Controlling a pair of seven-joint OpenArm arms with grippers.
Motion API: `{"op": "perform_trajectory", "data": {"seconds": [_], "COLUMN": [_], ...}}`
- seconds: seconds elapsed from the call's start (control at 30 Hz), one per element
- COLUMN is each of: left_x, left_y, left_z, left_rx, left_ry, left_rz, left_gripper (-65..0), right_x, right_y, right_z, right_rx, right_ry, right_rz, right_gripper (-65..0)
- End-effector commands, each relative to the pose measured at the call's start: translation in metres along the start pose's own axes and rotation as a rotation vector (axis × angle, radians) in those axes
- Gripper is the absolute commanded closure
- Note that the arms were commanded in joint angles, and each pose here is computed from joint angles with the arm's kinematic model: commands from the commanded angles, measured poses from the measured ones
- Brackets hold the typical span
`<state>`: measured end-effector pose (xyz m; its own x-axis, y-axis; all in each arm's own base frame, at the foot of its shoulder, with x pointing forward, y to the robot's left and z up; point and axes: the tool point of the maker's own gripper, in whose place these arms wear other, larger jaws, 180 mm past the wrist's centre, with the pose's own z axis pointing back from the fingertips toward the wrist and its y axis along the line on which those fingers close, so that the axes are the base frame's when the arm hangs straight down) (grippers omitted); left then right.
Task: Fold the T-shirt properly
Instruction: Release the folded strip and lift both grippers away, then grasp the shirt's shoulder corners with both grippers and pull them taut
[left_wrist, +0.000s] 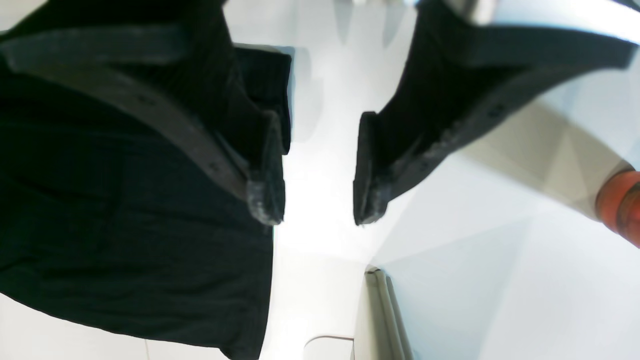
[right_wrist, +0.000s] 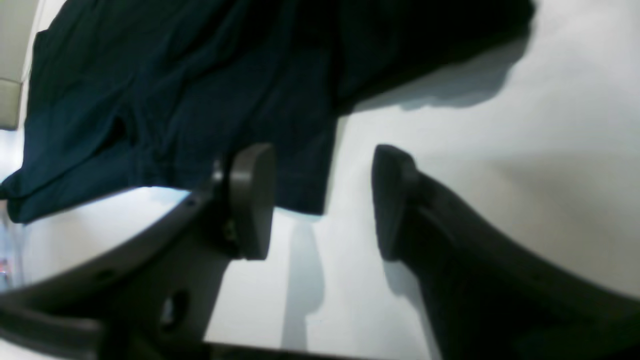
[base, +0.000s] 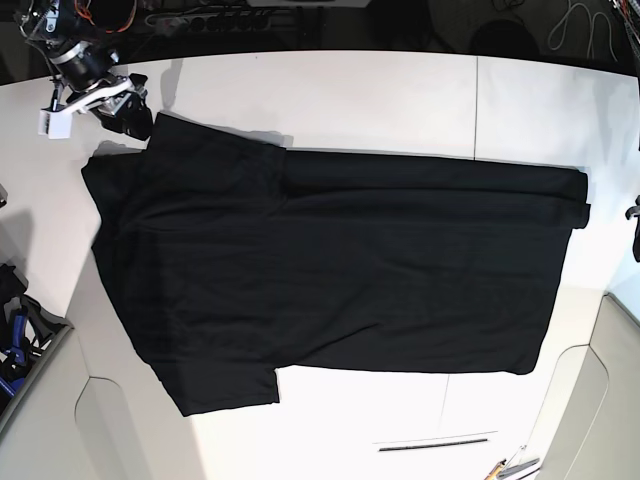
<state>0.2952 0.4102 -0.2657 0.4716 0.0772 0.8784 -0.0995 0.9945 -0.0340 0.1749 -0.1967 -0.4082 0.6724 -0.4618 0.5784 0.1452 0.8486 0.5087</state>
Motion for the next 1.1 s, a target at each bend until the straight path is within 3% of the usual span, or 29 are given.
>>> {"op": "perform_trajectory", "data": {"seconds": [0.0, 0.17, 0.37, 0.43, 0.57, 0.73, 1.07], "left_x": [0.021, 0.021, 0.021, 0.021, 0.021, 0.021, 0.021], "left_y": [0.003, 0.003, 0.003, 0.003, 0.003, 0.003, 0.003], "left_z": [0.004, 0.004, 0.004, 0.004, 0.004, 0.004, 0.004], "left_rx": [0.003, 0.007, 0.007, 0.007, 0.007, 0.007, 0.007], "left_ry": [-0.052, -0.053, -0.052, -0.052, -0.052, -0.053, -0.051], "left_rz": [-0.023, -0.018, -0.018, -0.018, -0.018, -0.017, -0.018], "left_gripper": [-25.8, -25.8, -25.8, -25.8, -25.8, -25.8, -25.8], "right_x": [0.004, -0.015, -0.041, -0.043, -0.035, -0.004, 0.092], "right_y": [0.002, 0.013, 0.043, 0.049, 0.063, 0.081, 0.124], "right_z": [-0.002, -0.027, -0.038, -0.039, -0.039, -0.048, -0.076], "right_rx": [0.016, 0.071, 0.15, 0.169, 0.24, 0.312, 0.396], "right_ry": [-0.019, 0.046, 0.142, 0.147, 0.114, 0.038, -0.146], "right_rz": [-0.005, -0.043, -0.02, -0.02, -0.031, -0.03, 0.099], "right_gripper": [-30.8, -30.8, -30.7, -24.9, -0.5, 0.0, 0.0]}}
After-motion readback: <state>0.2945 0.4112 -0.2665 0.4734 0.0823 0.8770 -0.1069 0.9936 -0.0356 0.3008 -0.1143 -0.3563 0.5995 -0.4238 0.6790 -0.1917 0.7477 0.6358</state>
